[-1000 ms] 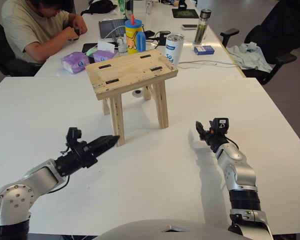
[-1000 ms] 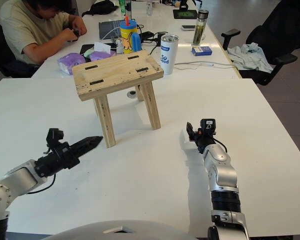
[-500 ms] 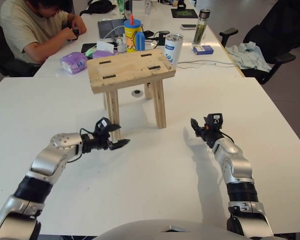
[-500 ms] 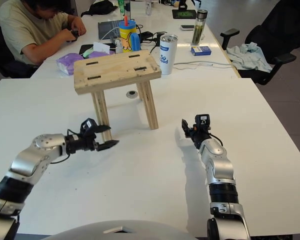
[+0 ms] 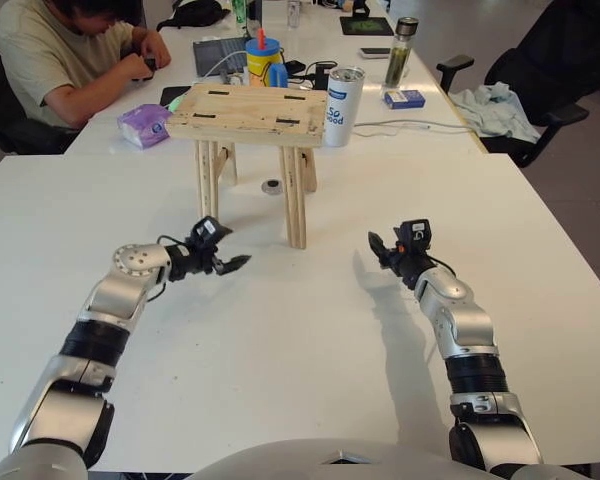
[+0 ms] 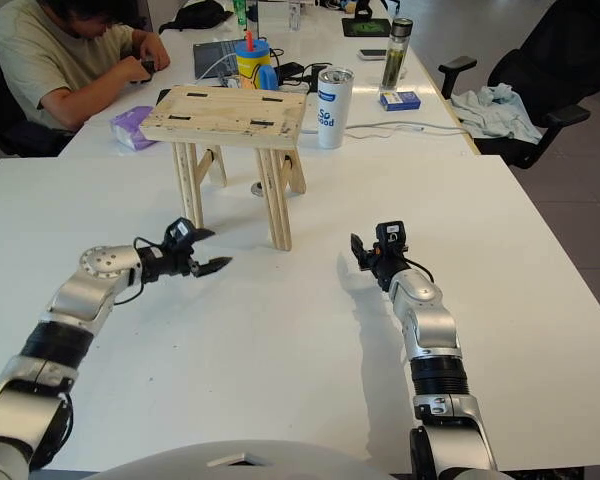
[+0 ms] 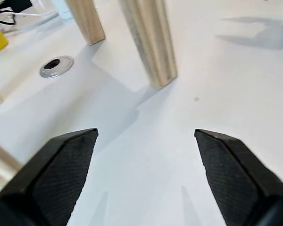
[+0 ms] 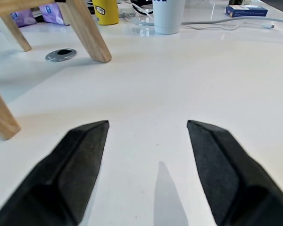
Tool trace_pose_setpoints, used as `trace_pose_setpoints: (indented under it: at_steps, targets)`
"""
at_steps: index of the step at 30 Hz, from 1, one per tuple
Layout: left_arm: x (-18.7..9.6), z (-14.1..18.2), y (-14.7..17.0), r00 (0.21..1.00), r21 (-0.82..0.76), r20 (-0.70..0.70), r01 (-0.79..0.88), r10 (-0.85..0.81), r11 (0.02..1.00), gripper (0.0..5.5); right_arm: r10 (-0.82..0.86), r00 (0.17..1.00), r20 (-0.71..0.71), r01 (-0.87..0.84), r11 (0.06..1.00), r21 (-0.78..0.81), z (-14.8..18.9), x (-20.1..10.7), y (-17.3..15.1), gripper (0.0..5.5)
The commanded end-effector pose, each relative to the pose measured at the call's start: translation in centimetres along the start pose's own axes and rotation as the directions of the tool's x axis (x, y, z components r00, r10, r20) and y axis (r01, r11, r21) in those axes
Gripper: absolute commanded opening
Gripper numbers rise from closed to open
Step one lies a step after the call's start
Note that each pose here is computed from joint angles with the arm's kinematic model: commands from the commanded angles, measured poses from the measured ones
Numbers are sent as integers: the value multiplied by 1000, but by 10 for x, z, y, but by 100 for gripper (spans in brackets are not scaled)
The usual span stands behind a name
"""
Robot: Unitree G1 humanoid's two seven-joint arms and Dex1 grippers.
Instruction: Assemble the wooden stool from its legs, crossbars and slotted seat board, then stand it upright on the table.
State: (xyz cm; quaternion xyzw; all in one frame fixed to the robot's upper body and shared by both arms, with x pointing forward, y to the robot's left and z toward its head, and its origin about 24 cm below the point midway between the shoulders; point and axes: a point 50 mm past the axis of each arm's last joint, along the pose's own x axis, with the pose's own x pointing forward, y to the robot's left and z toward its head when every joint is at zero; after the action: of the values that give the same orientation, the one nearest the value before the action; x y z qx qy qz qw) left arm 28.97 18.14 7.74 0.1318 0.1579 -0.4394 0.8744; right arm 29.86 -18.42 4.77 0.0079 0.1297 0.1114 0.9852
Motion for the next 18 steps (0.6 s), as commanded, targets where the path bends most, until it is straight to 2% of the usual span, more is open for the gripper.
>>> trace_pose_setpoints:
  at_steps: [1, 4, 6, 8, 11, 14, 18]
  targets:
    - [27, 65, -39, 946, -55, 303, 140, -117, 989, 380, -30, 1000, 1, 30, 999, 15, -4, -3, -3, 310]
    - [65, 89, -47, 929, -64, 359, 117, -87, 991, 380, -16, 1000, 3, 16, 1000, 20, -4, 2, 2, 310]
    - [88, 89, -41, 944, -96, 328, 77, -42, 992, 380, -5, 1000, 11, 5, 1000, 22, -1, 6, 6, 310]
    - [99, 80, -30, 963, -76, 269, 44, -22, 996, 380, 13, 1000, 18, -14, 1000, 19, 2, 11, 10, 310]
    - [104, 64, -9, 988, 20, 154, 11, -14, 1000, 380, 18, 1000, 23, -18, 1000, 17, 3, 14, 10, 310]
    - [101, 60, 14, 993, 73, 117, -4, -5, 997, 380, 24, 999, 26, -24, 1000, 17, 4, 17, 12, 310]
    - [92, 57, 42, 997, 233, 32, -72, 66, 970, 380, 56, 998, 33, -56, 998, 14, 8, 24, 21, 310]
